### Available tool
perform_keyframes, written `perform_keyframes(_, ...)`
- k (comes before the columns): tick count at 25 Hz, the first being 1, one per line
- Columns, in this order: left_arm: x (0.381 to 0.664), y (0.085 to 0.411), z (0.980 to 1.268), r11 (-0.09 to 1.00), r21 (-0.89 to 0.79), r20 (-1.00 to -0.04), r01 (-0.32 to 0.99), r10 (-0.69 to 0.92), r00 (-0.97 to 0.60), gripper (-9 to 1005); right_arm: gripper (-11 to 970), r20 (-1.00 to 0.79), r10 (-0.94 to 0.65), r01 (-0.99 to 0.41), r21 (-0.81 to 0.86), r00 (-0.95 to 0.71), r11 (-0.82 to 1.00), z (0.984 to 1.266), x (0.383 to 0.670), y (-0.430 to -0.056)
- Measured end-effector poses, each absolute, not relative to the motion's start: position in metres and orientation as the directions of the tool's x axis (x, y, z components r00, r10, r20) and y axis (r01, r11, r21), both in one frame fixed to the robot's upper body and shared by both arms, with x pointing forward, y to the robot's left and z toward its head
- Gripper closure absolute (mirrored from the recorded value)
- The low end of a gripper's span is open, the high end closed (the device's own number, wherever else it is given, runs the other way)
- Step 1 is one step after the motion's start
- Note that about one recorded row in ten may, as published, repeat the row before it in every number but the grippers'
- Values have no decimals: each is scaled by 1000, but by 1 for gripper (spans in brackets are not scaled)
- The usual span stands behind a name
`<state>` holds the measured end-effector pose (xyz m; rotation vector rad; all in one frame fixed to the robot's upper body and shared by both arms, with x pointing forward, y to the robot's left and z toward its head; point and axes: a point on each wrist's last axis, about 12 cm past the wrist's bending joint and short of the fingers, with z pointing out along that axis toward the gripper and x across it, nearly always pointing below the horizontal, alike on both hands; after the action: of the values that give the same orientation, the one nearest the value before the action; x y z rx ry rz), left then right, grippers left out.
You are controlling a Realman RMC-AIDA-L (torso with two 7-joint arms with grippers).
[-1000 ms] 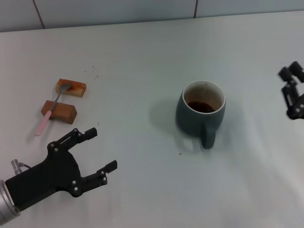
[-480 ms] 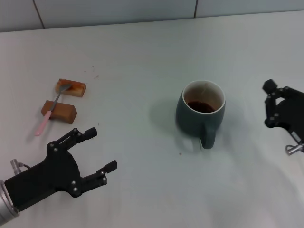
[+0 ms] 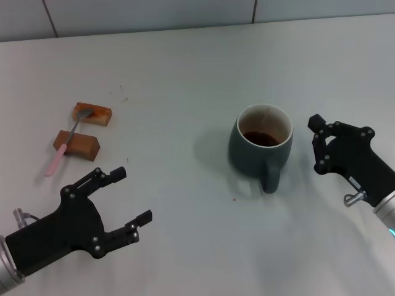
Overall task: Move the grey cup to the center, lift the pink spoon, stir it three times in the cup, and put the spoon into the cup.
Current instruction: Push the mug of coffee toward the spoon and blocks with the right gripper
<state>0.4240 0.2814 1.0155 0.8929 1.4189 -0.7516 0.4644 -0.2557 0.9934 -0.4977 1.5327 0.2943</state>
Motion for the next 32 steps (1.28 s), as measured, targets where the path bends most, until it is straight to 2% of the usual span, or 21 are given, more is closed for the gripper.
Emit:
perform_keyframes(13, 421, 282, 1016, 489, 66, -997, 870, 68, 37, 155, 950, -987, -154, -555, -105, -42, 825, 990, 485, -227)
perform_keyframes(32, 421, 281, 1016, 486, 69, -997, 871, 66, 42, 156, 931, -988, -146, -654, -77, -52, 753, 1004, 516, -178)
